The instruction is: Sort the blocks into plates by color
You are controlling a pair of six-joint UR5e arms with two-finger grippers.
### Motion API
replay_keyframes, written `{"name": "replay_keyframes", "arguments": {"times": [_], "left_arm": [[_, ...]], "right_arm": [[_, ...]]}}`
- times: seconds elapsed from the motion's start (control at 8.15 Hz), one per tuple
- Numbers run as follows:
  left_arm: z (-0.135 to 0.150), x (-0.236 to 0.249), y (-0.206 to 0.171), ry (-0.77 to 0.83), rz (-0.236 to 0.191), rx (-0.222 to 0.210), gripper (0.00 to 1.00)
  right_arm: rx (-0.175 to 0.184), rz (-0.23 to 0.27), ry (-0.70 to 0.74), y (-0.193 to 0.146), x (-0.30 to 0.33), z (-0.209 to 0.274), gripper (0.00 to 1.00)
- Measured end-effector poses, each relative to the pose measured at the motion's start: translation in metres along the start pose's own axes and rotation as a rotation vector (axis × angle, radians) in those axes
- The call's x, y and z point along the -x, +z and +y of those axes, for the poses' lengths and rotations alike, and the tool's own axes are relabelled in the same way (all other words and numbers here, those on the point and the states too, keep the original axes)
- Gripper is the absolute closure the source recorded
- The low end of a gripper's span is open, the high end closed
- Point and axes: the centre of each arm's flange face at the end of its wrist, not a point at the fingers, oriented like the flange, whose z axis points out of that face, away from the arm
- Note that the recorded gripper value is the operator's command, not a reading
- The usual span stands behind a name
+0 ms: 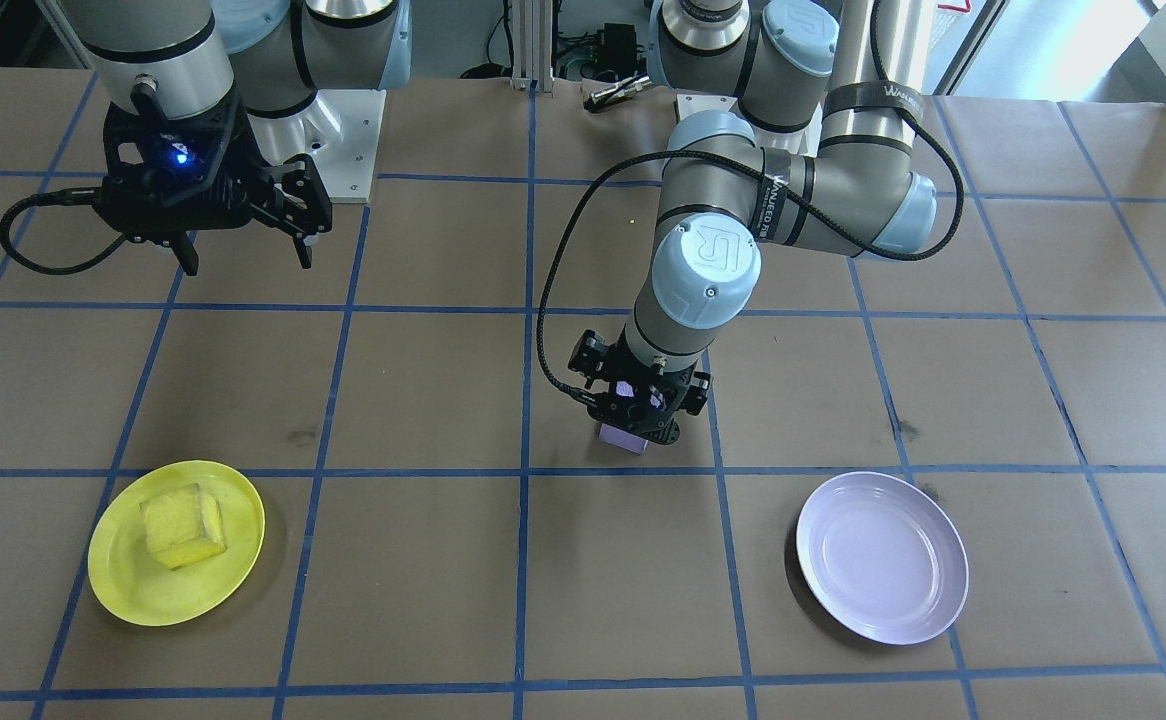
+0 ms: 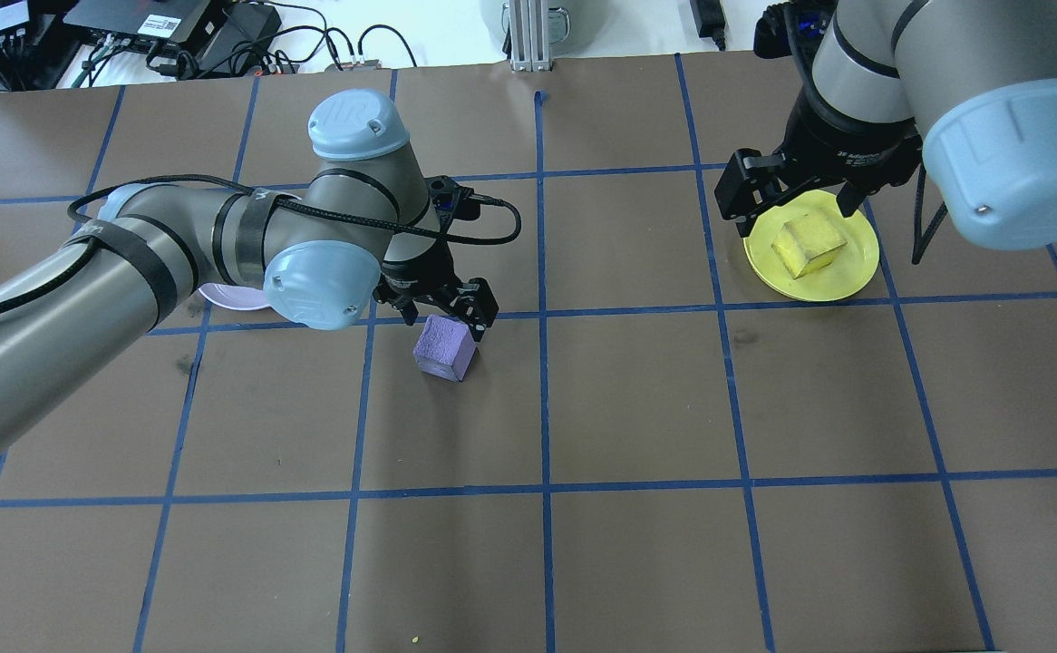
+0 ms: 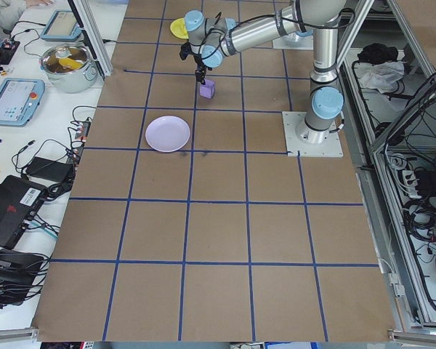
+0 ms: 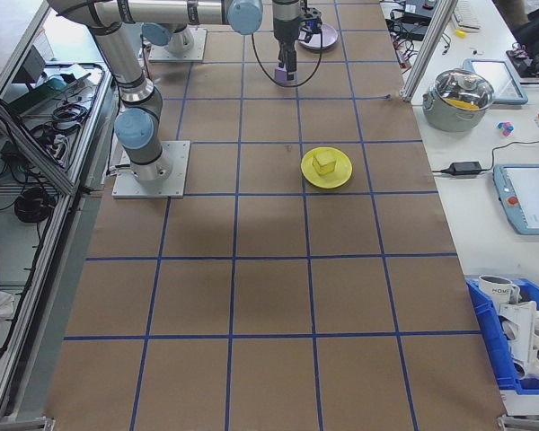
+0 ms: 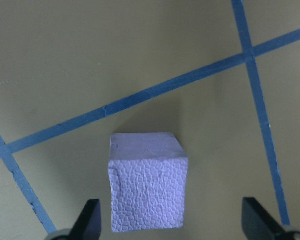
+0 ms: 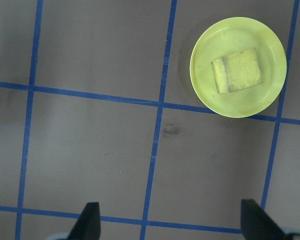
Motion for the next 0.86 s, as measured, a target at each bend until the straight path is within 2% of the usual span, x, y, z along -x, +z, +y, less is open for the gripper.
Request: {"name": "replay_keyframes", "arguments": {"times": [0.86], "left_arm": [[-0.003, 0.003, 0.028, -0.010, 0.003, 0.054, 0.00]], "right_arm": [[-0.001, 0.005, -0.001, 0.001, -0.001, -0.001, 0.00]]}}
